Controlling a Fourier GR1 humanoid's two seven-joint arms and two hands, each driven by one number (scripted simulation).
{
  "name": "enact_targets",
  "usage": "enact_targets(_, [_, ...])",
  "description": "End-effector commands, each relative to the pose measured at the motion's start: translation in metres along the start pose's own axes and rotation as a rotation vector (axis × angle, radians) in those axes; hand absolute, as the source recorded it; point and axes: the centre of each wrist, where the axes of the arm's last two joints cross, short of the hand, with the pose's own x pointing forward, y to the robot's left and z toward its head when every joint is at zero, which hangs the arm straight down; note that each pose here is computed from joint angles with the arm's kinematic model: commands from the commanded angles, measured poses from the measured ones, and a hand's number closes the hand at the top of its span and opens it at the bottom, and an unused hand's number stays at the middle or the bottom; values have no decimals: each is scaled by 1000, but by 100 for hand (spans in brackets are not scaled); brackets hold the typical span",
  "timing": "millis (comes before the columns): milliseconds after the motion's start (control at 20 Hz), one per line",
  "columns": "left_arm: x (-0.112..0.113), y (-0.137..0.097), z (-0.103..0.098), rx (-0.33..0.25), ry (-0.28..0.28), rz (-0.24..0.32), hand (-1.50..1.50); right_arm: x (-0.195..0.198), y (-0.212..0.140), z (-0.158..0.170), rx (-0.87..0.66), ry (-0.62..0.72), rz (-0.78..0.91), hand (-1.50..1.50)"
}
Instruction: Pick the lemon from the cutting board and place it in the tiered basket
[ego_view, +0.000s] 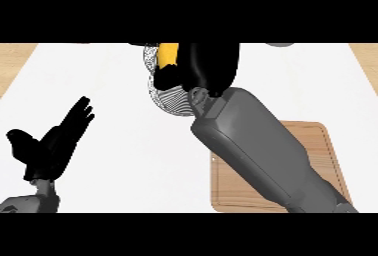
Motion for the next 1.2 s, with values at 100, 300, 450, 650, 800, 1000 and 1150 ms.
enact_targets(100, [7, 13, -10, 9, -2, 2, 0, 18, 8, -15, 35, 139, -51, 150])
enact_targets(300, [-7, 0, -4, -8, 8, 18, 0, 10, 35, -31, 15, 159, -39, 150])
enact_targets(450, [1, 5, 3, 17, -13, -8, 0, -3, 53, -39, 19, 141, -12, 150])
enact_targets(650, [10, 6, -10, 14, -14, 6, 0, 5, 58, -43, -7, 148, 26, 150])
enact_targets(800, [-12, -5, 0, 8, -19, 10, 0, -20, 75, -57, -42, 140, 16, 150])
enact_targets(1000, [1, -6, -4, -14, 2, 1, 0, -17, 78, -55, -197, 123, -65, 150])
enact_targets(1150, [6, -2, -10, -1, -28, 1, 0, -16, 75, -65, -203, 140, -89, 150])
